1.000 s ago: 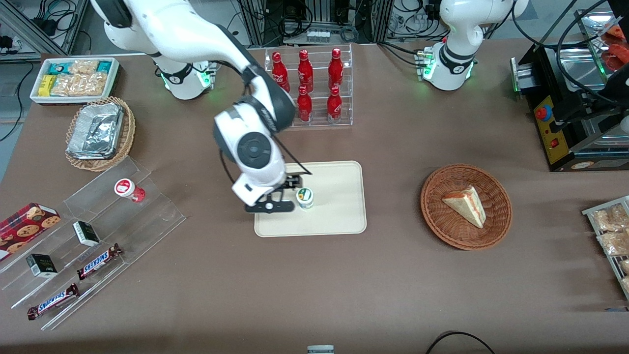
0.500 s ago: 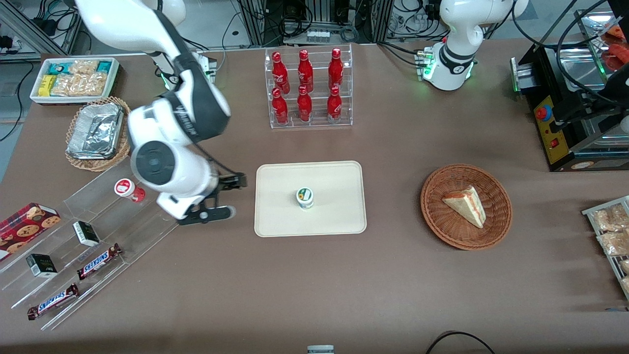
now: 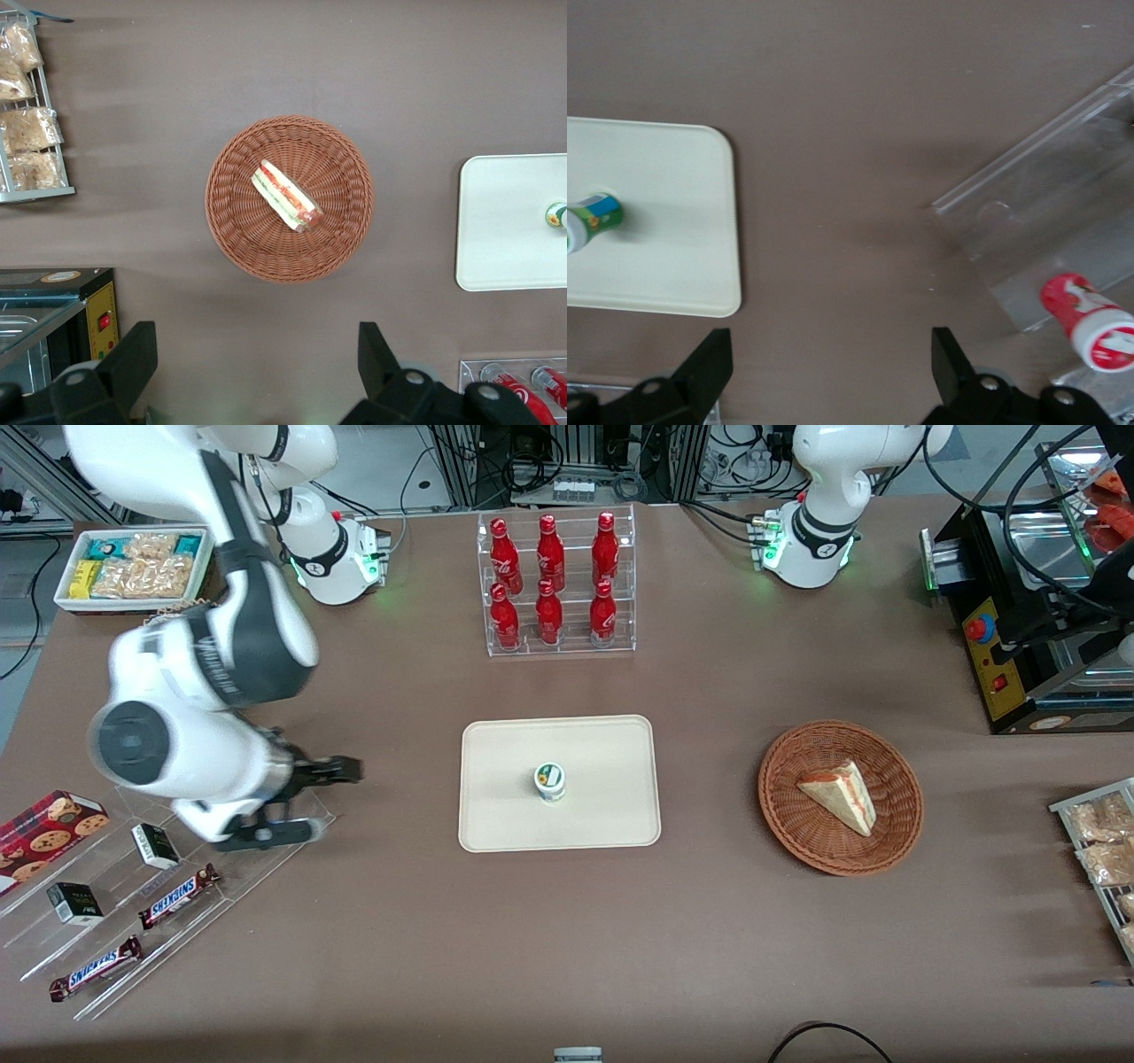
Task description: Place green gum on tray
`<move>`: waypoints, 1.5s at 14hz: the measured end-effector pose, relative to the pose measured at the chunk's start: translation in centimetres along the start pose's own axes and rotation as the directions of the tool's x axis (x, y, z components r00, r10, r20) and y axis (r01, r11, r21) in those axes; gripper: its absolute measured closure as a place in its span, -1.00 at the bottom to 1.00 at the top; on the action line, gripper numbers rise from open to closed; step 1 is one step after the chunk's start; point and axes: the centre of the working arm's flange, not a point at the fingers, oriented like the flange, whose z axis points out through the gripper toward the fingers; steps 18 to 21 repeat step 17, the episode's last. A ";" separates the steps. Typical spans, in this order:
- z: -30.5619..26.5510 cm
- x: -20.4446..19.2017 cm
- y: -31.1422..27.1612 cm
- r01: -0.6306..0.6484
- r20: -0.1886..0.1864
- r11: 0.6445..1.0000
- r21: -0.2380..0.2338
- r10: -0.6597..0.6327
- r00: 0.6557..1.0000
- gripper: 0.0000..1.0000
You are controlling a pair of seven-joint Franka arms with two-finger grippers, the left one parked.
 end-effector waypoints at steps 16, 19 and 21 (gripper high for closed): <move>-9.1 -11.2 15.4 -0.076 -0.140 0.997 -0.020 0.072 0.988 -1.00; -9.1 -11.4 15.4 -0.075 -0.132 0.997 -0.026 0.070 0.989 -1.00; -9.1 -11.4 15.4 -0.075 -0.132 0.997 -0.026 0.070 0.989 -1.00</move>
